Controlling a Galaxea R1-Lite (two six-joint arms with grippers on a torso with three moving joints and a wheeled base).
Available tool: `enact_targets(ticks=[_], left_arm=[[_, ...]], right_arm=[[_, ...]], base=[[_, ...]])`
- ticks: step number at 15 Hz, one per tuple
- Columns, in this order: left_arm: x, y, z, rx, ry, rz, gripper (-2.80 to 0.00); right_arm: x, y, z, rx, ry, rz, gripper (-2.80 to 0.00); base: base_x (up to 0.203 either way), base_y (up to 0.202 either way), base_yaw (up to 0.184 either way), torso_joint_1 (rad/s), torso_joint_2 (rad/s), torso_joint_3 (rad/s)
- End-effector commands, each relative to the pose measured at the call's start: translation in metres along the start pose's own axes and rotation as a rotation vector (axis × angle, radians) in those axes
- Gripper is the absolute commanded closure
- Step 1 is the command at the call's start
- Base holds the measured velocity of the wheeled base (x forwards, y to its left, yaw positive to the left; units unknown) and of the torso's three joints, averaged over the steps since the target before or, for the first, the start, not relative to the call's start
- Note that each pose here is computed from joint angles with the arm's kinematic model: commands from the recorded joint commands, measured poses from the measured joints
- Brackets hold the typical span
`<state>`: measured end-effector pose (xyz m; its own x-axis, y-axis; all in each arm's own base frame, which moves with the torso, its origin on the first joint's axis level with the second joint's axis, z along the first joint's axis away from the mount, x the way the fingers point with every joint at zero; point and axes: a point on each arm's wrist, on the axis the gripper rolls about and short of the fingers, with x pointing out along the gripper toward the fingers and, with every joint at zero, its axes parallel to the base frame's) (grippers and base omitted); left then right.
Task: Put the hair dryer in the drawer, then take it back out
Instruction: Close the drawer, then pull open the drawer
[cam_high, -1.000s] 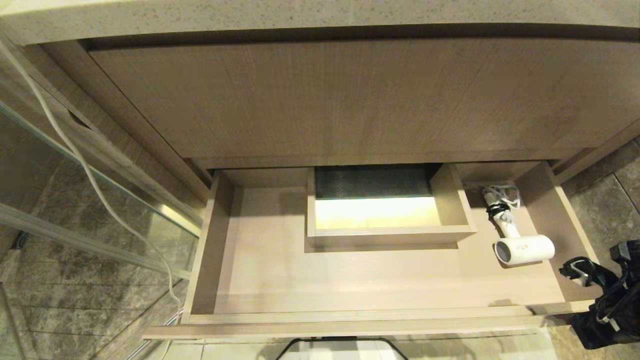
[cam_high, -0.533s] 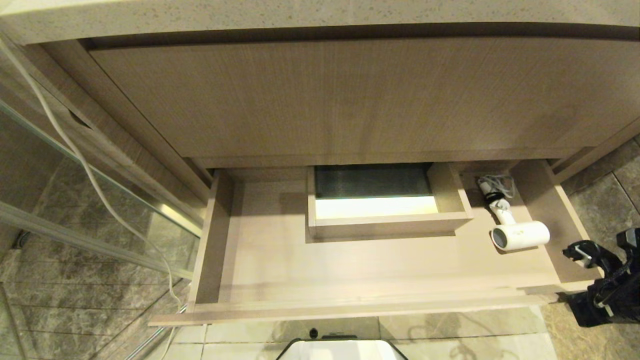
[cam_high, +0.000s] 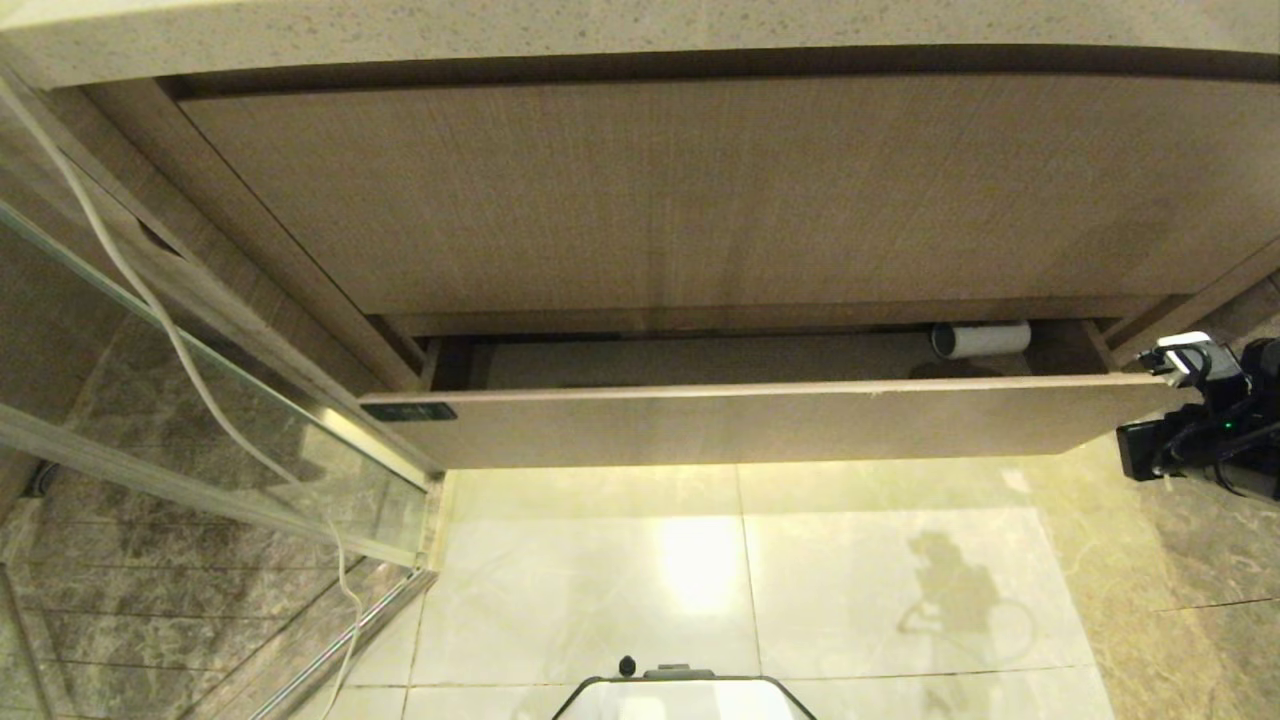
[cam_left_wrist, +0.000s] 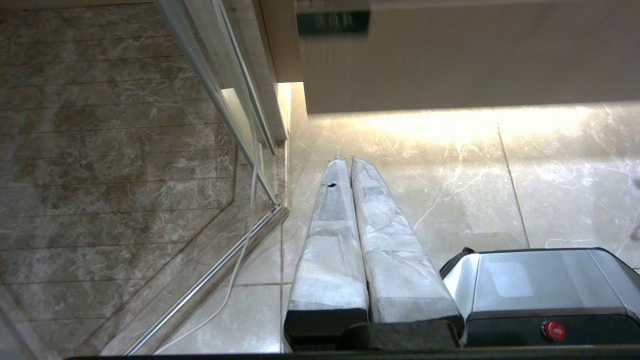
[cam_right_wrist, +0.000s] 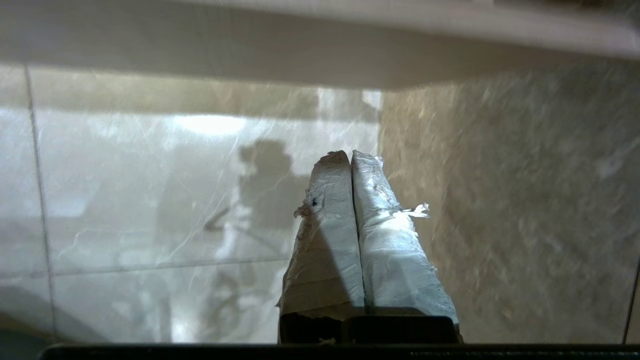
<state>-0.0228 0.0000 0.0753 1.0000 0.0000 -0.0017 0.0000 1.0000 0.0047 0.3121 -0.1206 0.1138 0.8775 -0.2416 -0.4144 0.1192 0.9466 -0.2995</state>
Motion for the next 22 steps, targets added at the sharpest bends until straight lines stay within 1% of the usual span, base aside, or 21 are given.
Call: enact_targets(ticks=[1, 5, 8, 10, 13, 15, 16, 18, 20, 22], left_arm=[[0.0, 0.0, 0.0, 0.0, 0.0, 0.0, 0.0], [0.0, 0.0, 0.0, 0.0, 0.001, 0.0, 0.0], [0.0, 0.0, 0.0, 0.0, 0.001, 0.0, 0.0], [0.0, 0.0, 0.0, 0.0, 0.001, 0.0, 0.0], [0.0, 0.0, 0.0, 0.0, 0.0, 0.0, 0.0], [0.0, 0.0, 0.0, 0.0, 0.001, 0.0, 0.0], [0.0, 0.0, 0.0, 0.0, 0.0, 0.0, 0.0], [0.0, 0.0, 0.0, 0.0, 0.001, 0.0, 0.0], [0.0, 0.0, 0.0, 0.0, -0.001, 0.0, 0.0], [0.0, 0.0, 0.0, 0.0, 0.001, 0.0, 0.0]], right_arm=[[0.006, 0.001, -0.004, -0.001, 0.025, 0.01, 0.0], [-0.031, 0.003, -0.002, 0.004, 0.054, 0.018, 0.0], [-0.069, 0.006, 0.001, -0.003, 0.036, 0.012, 0.0], [-0.1, 0.008, 0.005, -0.006, 0.006, -0.001, 0.0], [-0.151, 0.014, 0.002, 0.001, 0.027, -0.011, 0.0], [-0.194, 0.02, -0.003, 0.006, 0.017, -0.024, 0.0], [-0.217, 0.025, -0.008, 0.011, 0.001, -0.033, 0.0], [-0.258, 0.037, -0.026, 0.038, -0.06, -0.051, 0.0], [-0.289, 0.052, -0.053, 0.092, -0.153, -0.048, 0.0], [-0.304, 0.067, -0.088, 0.119, -0.226, -0.003, 0.0]], base=[[0.0, 0.0, 0.0, 0.0, 0.0, 0.0], [0.0, 0.0, 0.0, 0.0, 0.0, 0.0], [0.0, 0.0, 0.0, 0.0, 0.0, 0.0], [0.0, 0.0, 0.0, 0.0, 0.0, 0.0], [0.0, 0.0, 0.0, 0.0, 0.0, 0.0], [0.0, 0.0, 0.0, 0.0, 0.0, 0.0], [0.0, 0.0, 0.0, 0.0, 0.0, 0.0], [0.0, 0.0, 0.0, 0.0, 0.0, 0.0], [0.0, 0.0, 0.0, 0.0, 0.0, 0.0], [0.0, 0.0, 0.0, 0.0, 0.0, 0.0]])
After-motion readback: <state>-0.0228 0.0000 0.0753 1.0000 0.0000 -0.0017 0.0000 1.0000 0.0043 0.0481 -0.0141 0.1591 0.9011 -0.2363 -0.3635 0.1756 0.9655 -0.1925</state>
